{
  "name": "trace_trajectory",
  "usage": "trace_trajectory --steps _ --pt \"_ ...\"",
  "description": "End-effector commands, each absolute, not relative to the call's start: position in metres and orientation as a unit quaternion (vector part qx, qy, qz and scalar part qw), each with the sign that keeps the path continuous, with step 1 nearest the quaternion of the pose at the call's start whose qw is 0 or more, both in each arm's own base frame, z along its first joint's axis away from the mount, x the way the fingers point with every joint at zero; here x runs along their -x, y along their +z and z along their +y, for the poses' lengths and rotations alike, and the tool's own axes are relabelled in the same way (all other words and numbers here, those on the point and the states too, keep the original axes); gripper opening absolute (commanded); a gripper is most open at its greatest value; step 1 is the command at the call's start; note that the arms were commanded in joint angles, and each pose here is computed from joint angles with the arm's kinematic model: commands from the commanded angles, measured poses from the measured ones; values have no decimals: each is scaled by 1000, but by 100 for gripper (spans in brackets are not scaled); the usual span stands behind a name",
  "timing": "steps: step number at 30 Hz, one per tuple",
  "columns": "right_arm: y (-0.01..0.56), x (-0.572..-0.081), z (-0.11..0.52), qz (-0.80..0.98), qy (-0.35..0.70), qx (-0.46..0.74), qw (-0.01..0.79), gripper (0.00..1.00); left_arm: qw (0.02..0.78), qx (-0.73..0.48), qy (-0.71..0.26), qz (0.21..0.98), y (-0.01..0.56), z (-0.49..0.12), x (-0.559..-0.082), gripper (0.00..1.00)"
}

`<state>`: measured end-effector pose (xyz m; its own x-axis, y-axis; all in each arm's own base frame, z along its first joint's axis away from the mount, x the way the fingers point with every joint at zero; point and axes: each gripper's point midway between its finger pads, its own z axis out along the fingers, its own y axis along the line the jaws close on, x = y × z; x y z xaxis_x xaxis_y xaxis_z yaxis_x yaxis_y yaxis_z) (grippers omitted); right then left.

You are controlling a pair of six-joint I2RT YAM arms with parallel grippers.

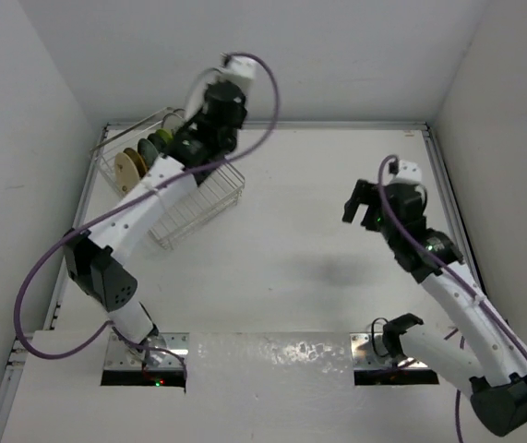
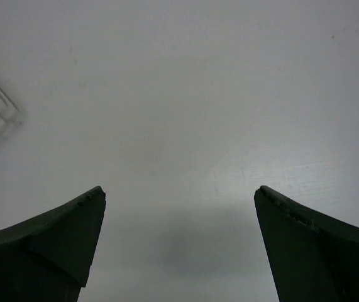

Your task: Unload the plates from the dish rack

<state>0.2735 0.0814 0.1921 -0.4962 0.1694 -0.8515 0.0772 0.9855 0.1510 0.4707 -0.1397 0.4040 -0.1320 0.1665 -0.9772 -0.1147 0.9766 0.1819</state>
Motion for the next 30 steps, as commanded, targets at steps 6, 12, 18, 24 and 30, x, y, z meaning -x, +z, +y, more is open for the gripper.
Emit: trace_trajectory --steps 6,12,18,24,30 --pt "280 -339 72 820 285 -167 468 99 632 -321 154 689 338 -263 -388 0" --pt "245 -352 99 809 434 -181 353 99 607 -467 84 638 298 -320 -327 0" --pt "235 -347 131 808 474 -148 318 99 549 -586 -15 596 267 -387 -278 0" --pt "224 -343 140 810 480 -151 303 93 545 -607 -34 577 259 -418 -265 0" --pt "207 -344 139 811 477 -168 294 40 568 -592 -45 569 270 -426 -267 0"
